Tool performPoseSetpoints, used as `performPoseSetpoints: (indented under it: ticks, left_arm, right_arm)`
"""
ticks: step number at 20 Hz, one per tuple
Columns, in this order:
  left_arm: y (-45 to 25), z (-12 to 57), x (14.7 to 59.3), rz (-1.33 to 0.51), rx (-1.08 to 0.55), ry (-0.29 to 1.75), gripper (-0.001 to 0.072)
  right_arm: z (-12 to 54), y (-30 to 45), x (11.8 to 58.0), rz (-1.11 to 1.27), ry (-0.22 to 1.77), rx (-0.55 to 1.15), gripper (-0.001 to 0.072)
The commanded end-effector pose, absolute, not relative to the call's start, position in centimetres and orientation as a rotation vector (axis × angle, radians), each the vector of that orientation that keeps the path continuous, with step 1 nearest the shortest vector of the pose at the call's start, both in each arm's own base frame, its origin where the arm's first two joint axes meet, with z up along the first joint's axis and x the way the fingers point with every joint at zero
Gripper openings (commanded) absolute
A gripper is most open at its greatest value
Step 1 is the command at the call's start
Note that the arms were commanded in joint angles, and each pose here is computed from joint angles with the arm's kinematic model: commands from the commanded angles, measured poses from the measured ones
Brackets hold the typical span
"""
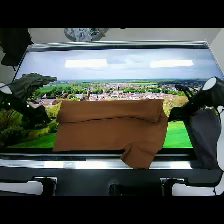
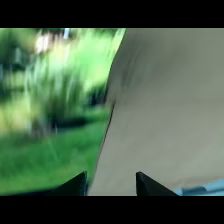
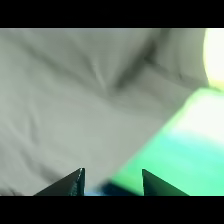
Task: Fold the shirts.
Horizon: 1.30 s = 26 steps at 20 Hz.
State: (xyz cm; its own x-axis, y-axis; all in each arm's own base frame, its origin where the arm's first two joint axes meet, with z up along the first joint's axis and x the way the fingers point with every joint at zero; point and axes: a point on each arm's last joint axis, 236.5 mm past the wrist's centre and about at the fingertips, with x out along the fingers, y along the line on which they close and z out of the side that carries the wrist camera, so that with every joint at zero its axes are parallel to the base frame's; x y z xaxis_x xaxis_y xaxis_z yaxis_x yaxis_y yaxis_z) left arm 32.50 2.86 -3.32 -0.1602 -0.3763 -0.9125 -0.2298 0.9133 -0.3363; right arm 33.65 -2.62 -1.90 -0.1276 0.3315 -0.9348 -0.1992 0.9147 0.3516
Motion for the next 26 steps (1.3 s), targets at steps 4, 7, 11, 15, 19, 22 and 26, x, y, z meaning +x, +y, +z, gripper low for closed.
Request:
performPoseSetpoints:
  ticks: [4, 7, 11, 15, 19, 22, 26]
  left_arm:
    - [0.2, -9.3, 21.8, -0.072, -0.512, 1.799, 0.0402]
    - [-0.3, -10.1, 20.5, -0.096, -0.501, 1.818, 0.0401]
    - [-0.4, -10.6, 20.7, -0.092, -0.501, 1.801, 0.04]
    - [-0.6, -10.9, 21.4, -0.073, -0.525, 1.771, 0.0259]
    - [-0.7, -11.1, 22.3, -0.067, -0.533, 1.731, 0.0039]
    - [-0.8, -11.1, 22.3, -0.077, -0.525, 1.732, 0.0037]
    - [-0.8, -11.0, 22.3, -0.084, -0.519, 1.73, 0.0037]
  right_arm:
    - [-4.2, -2.3, 28.5, 0.465, 1.68, 0.136, 0.0476]
    - [-5.1, -1.8, 26.9, 0.506, 1.72, 0.14, 0.0476]
    - [-5.0, -1.7, 26.9, 0.512, 1.717, 0.134, 0.0476]
    - [-4.8, -1.6, 26.6, 0.521, 1.717, 0.13, 0.048]
    - [-5.5, -0.4, 23.9, 0.524, 1.697, 0.133, 0.0524]
    - [-6.1, 3.0, 21.2, 0.604, 1.637, 0.214, 0.0572]
    - [-7.6, 4.5, 18.9, 0.586, 1.613, 0.255, 0.0573]
